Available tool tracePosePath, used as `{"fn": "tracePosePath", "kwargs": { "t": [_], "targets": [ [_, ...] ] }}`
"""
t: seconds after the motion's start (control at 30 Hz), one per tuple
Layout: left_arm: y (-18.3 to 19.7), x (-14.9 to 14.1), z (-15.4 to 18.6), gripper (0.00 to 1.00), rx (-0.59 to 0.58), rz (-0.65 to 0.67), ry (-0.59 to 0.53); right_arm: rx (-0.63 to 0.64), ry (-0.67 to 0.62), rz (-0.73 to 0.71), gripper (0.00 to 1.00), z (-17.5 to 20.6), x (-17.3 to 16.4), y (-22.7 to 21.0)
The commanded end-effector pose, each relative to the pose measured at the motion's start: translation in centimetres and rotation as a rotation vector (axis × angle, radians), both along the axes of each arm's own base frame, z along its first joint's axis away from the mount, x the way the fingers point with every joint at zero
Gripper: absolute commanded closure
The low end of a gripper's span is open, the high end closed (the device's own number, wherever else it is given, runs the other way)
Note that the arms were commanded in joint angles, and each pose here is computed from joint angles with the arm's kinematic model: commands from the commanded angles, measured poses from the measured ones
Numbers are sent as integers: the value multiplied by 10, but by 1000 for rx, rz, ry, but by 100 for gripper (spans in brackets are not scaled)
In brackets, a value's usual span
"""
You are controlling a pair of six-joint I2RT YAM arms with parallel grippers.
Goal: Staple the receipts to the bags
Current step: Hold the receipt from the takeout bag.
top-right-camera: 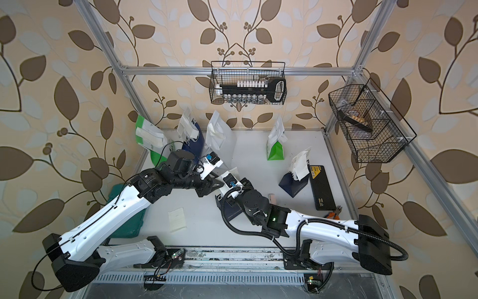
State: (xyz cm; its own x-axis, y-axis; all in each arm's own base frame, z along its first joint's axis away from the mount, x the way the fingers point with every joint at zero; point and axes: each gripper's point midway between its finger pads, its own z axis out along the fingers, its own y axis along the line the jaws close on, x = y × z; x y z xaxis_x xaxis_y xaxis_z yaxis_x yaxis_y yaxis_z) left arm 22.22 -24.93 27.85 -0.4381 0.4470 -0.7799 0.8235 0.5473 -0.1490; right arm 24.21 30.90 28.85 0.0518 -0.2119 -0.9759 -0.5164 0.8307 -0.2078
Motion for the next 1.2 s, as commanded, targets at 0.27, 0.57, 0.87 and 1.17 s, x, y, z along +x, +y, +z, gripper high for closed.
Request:
{"fn": "tracePosePath", "kwargs": {
  "t": [0.27, 0.57, 0.87, 1.17],
  "targets": [
    [0, 7, 12, 64, -11, 8, -35, 33, 6, -44, 100, -3, 7, -9],
    [1, 8, 11, 66, -4, 15, -38, 34, 23, -53, 100, -15, 6, -13],
    [0, 10, 10, 71, 1, 17, -33, 48, 13, -64, 100, -10, 10, -14],
    [0, 11, 9, 79, 2, 21, -34, 44, 37, -69, 100, -21, 14, -15]
  ]
}}
